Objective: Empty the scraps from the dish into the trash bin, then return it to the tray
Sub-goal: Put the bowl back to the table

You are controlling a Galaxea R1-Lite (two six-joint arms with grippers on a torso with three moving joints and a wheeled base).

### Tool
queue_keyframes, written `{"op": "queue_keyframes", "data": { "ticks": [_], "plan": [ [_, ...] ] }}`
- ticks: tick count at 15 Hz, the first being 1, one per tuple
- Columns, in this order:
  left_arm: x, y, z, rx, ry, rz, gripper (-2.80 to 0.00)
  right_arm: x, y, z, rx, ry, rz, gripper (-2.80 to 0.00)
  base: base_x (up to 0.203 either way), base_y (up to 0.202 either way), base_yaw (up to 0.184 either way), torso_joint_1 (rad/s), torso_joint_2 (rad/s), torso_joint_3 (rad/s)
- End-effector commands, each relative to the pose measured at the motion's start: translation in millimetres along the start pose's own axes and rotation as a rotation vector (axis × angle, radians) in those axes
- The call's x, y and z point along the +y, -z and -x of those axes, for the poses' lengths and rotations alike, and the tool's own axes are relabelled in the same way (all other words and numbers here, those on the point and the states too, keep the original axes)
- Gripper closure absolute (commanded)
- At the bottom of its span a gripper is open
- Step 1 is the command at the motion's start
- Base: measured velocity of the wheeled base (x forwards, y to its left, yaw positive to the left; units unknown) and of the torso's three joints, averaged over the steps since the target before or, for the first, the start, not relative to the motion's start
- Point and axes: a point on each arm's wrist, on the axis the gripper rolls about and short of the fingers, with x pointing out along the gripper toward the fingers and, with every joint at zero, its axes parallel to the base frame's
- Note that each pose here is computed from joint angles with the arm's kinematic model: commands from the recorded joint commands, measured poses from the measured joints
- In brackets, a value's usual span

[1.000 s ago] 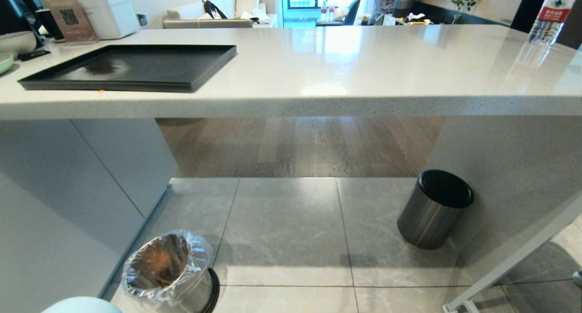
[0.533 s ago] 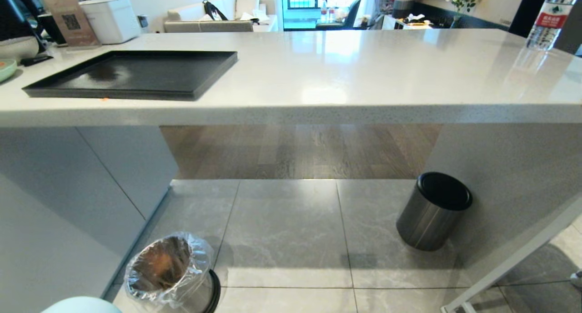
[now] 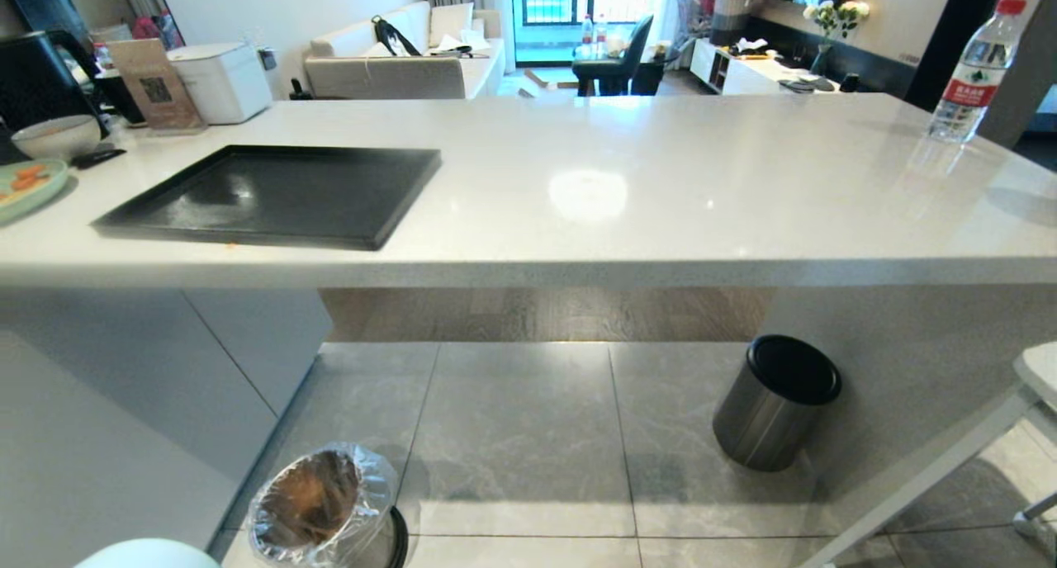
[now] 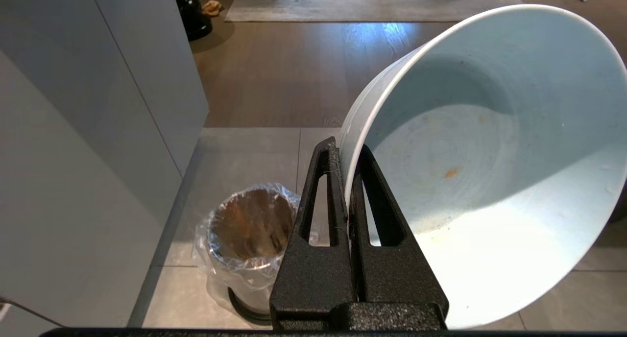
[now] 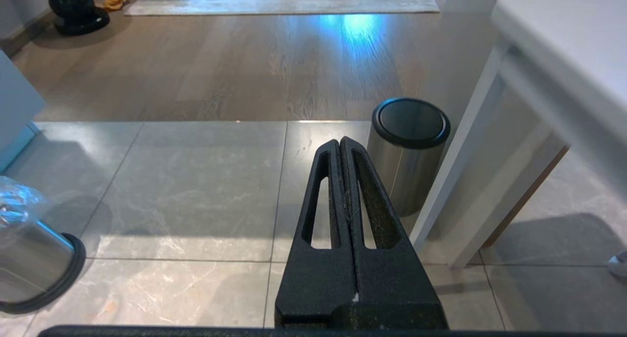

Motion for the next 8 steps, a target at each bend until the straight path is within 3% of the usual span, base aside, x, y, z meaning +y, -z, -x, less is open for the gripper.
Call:
{"op": "queue_keyframes", "data": {
  "ticks": [1, 8],
  "plan": [
    [0.0, 0.1, -0.1, 0.002, 0.0, 0.001, 0.0, 0.0, -0.1, 0.1, 0.0, -0.001, 0.001, 0.0, 0.0, 0.0, 0.0, 0.087, -0.46, -0.388],
    [0.0, 0.1, -0.1, 0.002, -0.001, 0.001, 0.0, 0.0, 0.3, 0.0, 0.001, -0.001, 0.001, 0.0, 0.0, 0.0, 0.0, 0.12, -0.48, -0.373]
  ]
}}
